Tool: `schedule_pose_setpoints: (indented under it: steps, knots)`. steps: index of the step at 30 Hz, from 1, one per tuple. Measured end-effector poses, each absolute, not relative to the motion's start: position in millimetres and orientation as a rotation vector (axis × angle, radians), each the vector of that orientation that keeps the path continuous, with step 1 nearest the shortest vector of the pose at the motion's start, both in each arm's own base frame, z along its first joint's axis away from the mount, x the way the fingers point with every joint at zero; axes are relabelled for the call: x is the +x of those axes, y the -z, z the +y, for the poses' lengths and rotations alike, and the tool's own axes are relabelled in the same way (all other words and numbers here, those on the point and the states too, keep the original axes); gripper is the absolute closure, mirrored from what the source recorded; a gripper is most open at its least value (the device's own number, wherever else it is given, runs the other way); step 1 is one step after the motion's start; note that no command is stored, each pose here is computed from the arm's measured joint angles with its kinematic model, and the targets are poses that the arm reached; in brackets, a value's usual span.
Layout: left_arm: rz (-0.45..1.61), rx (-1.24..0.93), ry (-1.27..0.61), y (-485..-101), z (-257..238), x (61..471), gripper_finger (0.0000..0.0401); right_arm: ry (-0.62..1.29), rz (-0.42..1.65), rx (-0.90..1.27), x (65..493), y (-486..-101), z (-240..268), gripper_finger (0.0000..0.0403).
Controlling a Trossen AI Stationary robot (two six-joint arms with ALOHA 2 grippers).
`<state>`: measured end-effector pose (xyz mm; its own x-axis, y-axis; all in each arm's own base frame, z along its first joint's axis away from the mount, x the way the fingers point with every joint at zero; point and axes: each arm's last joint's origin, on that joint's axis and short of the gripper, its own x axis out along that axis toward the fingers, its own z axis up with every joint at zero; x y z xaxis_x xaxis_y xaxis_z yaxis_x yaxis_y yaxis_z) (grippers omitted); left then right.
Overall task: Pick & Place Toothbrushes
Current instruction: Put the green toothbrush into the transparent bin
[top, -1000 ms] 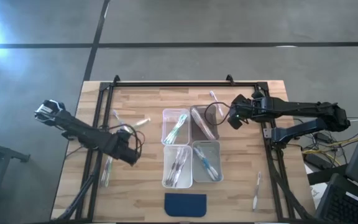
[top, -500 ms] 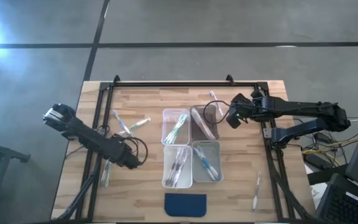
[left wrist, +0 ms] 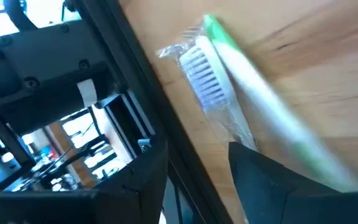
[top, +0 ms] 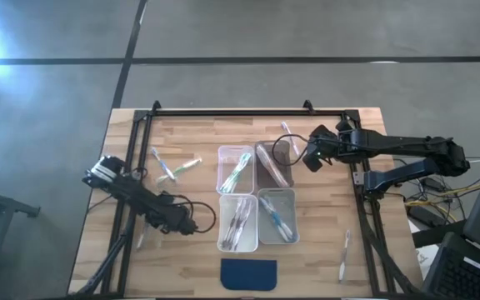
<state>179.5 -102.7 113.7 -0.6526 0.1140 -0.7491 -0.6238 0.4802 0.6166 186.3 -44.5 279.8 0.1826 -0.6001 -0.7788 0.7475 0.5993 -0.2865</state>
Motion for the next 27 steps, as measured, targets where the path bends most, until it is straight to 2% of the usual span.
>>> schedule_pose_setpoints:
  steps: [6,14,20,27]
  knots:
    - [1.971,-0.370,-1.179,-110,-111,190,0.0223,0.957,1.007,0.174,186,-280,-44,0.0322]
    - [1.756,-0.386,-1.056,-133,-122,217,0.0224,0.955,1.005,0.176,187,-280,-44,0.0311]
    - [1.721,-0.343,-0.965,-147,-128,231,0.0224,0.955,1.005,0.177,187,-279,-44,0.0328]
    - [1.722,-0.198,-1.034,-180,-128,236,0.0224,0.950,1.007,0.181,187,-279,-44,0.0351]
